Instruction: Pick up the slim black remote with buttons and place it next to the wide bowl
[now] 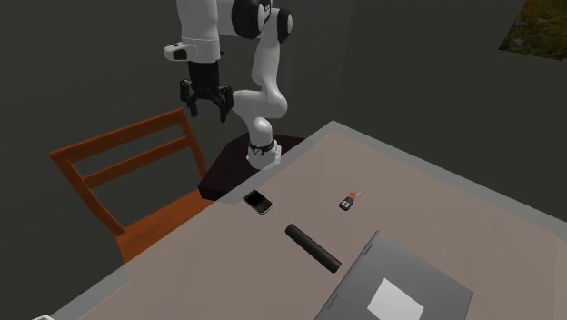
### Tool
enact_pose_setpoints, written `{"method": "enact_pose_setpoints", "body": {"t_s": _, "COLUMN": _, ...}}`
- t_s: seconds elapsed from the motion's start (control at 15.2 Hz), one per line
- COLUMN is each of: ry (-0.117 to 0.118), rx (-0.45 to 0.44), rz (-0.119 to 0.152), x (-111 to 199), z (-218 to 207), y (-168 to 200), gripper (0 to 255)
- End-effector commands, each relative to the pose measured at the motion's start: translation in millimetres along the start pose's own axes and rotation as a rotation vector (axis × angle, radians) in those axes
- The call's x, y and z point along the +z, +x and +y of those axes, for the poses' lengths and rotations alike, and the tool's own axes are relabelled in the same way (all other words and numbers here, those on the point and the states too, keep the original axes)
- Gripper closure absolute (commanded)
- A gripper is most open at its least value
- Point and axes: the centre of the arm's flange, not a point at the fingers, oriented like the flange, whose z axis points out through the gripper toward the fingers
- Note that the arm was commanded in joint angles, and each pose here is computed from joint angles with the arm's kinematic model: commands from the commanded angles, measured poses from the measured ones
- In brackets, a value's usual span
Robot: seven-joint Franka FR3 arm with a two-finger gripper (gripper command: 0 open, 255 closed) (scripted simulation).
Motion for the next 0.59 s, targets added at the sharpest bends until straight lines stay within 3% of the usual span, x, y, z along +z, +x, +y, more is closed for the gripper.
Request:
{"method": "enact_pose_setpoints", "body": {"t_s": 0.0, "ry": 0.000, "rx": 0.000, "rz": 0.000, "x": 0, "z": 0, "y": 0, "gripper": 0}}
{"method": "enact_pose_setpoints", "body": {"t_s": 0.53, "ry": 0.011, "rx": -0.209, "rz": -0.018, "x": 56, "z": -66, "y": 61, "gripper": 0}}
